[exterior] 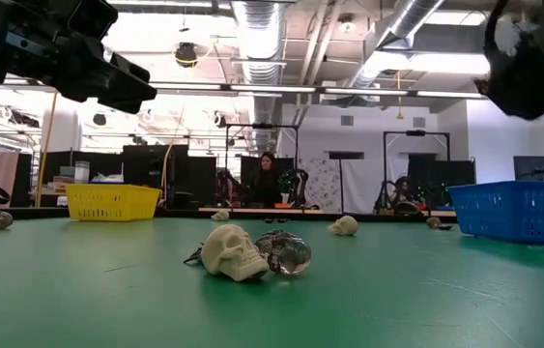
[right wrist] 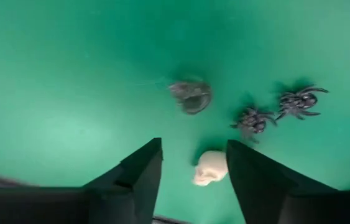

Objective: Sort Halloween decoration
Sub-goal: Put the black spider toy into the blue bin, then put the black skull toy into the red bin

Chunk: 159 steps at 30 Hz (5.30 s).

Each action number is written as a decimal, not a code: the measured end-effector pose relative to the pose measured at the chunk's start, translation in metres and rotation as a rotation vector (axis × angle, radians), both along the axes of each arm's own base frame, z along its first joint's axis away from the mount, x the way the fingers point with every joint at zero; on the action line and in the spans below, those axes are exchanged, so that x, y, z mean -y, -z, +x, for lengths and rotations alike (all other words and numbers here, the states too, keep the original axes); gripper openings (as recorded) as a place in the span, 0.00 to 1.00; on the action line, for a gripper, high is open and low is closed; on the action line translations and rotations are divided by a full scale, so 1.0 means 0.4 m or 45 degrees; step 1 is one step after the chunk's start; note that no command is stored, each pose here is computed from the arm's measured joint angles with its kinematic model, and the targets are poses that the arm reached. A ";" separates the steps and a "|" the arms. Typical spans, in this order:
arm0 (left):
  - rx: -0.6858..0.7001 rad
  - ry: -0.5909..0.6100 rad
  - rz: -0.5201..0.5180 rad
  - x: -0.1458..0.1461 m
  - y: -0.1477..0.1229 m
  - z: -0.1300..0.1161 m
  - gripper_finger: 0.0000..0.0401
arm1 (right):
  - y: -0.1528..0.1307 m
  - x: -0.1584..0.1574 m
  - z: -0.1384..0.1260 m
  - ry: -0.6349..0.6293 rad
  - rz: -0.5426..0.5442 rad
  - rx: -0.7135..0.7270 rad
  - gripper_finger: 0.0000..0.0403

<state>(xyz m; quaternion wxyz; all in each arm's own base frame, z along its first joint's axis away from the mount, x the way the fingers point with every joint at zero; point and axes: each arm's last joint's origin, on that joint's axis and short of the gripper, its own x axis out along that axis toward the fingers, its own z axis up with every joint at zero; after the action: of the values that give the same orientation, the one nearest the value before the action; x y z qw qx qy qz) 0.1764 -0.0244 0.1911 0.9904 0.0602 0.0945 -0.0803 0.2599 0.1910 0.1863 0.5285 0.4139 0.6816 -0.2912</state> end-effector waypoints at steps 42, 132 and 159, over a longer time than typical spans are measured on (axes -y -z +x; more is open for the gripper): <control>-0.007 0.027 -0.015 0.002 0.001 0.000 0.12 | 0.132 0.014 -0.076 -0.133 -0.004 0.001 0.42; 0.287 0.079 0.044 -0.003 -0.079 -0.052 0.12 | 0.082 0.828 -0.094 0.267 -0.544 0.059 0.51; 0.226 0.069 0.069 -0.006 -0.082 -0.067 0.12 | -0.040 0.694 0.098 -0.111 -0.624 0.454 0.32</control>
<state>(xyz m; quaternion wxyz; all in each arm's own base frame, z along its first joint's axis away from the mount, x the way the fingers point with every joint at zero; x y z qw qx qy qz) 0.1498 -0.0220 0.2239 0.9904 0.0966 0.0067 -0.0990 0.2990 -0.0866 0.2022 0.7358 0.2891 0.5048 -0.3467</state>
